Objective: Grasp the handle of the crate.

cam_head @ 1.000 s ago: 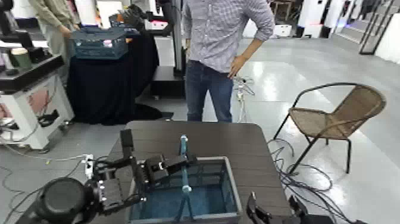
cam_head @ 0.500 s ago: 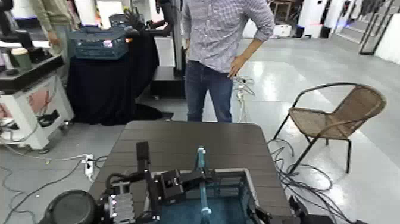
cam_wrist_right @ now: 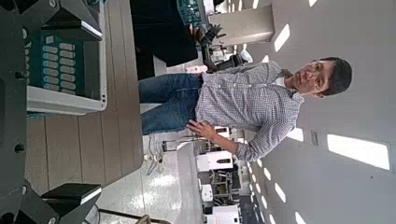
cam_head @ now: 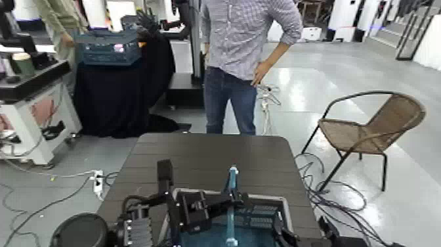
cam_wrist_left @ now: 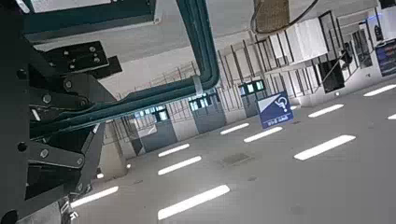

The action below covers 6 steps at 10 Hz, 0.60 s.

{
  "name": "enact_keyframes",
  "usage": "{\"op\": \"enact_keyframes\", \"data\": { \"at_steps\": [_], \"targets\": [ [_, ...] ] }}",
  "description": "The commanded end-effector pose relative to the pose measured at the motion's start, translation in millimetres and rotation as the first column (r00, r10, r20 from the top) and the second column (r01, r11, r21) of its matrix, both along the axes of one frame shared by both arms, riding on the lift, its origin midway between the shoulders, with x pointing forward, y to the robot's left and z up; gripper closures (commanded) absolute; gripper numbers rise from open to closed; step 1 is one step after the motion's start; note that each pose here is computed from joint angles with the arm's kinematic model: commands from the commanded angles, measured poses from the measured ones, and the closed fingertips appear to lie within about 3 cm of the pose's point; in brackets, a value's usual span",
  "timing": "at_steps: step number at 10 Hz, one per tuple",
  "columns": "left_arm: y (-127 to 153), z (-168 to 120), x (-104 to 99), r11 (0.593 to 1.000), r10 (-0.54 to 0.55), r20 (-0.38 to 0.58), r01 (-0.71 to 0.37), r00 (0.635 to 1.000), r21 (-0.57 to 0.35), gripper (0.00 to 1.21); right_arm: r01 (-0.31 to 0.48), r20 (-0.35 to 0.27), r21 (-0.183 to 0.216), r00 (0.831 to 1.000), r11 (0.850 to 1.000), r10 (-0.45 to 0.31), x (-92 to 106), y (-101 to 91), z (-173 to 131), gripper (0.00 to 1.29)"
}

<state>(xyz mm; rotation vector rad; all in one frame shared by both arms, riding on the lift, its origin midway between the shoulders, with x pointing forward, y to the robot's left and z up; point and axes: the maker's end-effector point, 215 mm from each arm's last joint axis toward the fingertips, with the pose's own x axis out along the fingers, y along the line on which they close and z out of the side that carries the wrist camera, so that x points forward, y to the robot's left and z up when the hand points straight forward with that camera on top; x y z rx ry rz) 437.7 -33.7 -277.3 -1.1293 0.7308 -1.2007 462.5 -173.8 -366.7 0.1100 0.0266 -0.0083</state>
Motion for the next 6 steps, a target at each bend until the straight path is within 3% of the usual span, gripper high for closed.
{"op": "enact_keyframes", "data": {
  "at_steps": [1,6],
  "targets": [
    [-1.9,4.1,-2.0,1.000,-0.002,-0.004,0.002,1.000,-0.017,1.20,0.003,-0.002,0.001,1.000,1.000,-0.003,-0.3,-1.1,-0.9,0.15],
    [-2.4,4.0,-2.5,1.000,-0.002,-0.014,0.002,1.000,-0.028,1.20,0.008,0.009,-0.005,1.000,1.000,-0.008,-0.1,-2.7,2.3,0.15]
  ]
}}
